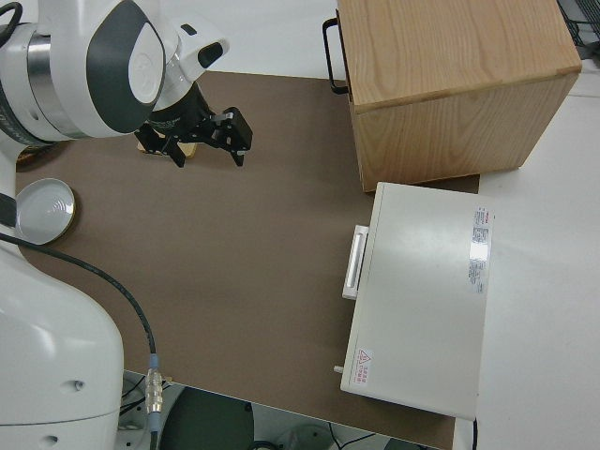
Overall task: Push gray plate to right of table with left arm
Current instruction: 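Move the left gripper down toward the gray plate's near edge, then lower the left gripper against the gray plate's rim nearest the robot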
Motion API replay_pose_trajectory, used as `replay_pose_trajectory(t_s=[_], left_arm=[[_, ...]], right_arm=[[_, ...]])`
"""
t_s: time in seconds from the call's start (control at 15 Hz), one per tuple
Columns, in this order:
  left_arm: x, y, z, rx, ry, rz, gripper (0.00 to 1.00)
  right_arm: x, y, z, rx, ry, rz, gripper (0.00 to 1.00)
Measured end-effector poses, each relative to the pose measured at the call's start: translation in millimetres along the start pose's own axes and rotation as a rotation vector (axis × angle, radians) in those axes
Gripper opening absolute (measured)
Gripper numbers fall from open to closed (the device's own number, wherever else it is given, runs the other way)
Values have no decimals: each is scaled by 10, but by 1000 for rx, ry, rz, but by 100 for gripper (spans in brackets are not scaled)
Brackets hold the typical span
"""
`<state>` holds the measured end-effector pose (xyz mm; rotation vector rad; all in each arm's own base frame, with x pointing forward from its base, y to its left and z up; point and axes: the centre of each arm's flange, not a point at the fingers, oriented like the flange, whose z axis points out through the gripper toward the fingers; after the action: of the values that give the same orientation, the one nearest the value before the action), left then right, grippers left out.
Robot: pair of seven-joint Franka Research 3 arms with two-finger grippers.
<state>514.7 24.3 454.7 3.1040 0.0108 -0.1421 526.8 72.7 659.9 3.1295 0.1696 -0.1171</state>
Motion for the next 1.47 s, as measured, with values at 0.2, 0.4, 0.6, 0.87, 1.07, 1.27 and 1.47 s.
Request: replay_pose_trajectory(t_s=[0.2, 0.4, 0.6, 0.87, 1.07, 1.27, 1.47], left_arm=[[-45, -5, 209, -1, 2, -3, 100], [-83, -10, 387, -1, 10, -7, 100], [-133, -14, 570, 0, 21, -9, 100], [-206, -20, 815, 3, 56, -11, 100], [-276, -26, 1035, 5, 91, -12, 100], [-346, -29, 1203, 8, 114, -15, 100], [-375, -16, 1278, 8, 130, -26, 99]], right_arm=[[0, 0, 0, 0, 0, 0, 99], [0, 0, 0, 0, 0, 0, 99], [0, 0, 0, 0, 0, 0, 99], [0, 0, 0, 0, 0, 0, 99], [0, 0, 0, 0, 0, 0, 99], [0, 0, 0, 0, 0, 0, 99], [0, 0, 0, 0, 0, 0, 99]])
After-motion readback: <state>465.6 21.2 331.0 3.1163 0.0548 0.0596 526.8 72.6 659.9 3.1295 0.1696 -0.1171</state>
